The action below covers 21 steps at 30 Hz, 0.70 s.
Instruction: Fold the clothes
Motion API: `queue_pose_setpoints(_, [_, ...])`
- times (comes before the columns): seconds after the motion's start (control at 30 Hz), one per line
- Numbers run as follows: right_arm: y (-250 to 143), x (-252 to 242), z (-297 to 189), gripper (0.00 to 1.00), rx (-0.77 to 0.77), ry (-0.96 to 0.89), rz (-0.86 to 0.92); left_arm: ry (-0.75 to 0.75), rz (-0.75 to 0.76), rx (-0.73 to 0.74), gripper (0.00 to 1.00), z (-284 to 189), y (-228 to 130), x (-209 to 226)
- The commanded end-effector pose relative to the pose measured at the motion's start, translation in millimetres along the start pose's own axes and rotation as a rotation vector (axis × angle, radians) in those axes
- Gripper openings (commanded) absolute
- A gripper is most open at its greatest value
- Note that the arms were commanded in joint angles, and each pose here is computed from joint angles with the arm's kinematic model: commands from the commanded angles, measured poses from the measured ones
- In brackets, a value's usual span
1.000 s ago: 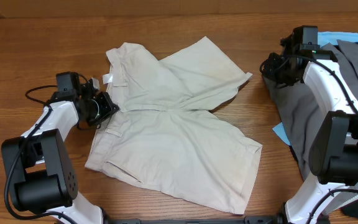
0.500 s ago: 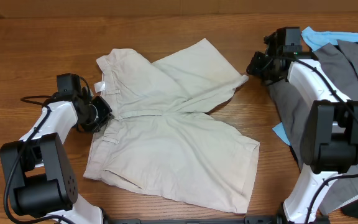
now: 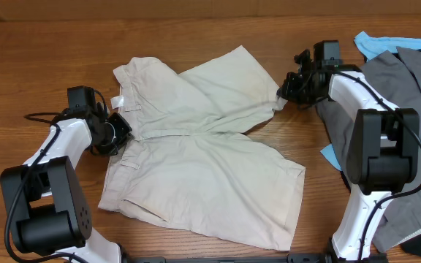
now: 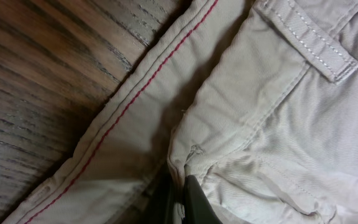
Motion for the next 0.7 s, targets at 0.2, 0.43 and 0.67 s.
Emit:
queue_pose_setpoints(0.2, [-24, -20, 14, 0.13, 0.085, -0.166, -0.002, 0.095, -0.011, -0.039, 0.04, 2, 3, 15])
queue_pose_setpoints(0.43, [-45, -54, 31, 0.13, 0.167, -0.338, 0.090, 0.097, -0.007, -0.037, 0.04, 2, 3, 15])
queue_pose_setpoints(0.67, [-43, -101, 11, 0.10, 0.127, -0.445, 0.282, 0.146, -0.034, -0.063, 0.04, -5, 13, 34])
Point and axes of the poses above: each gripper's point midway between its finger pads, its own z axis out along the fingers, its own x axis along the line the jaws close on, y = z × x, the point moved 5 cm from there along -z, back along the fingers, and after that the axes turned 6 degrees about -z, right-handed, at the moved point
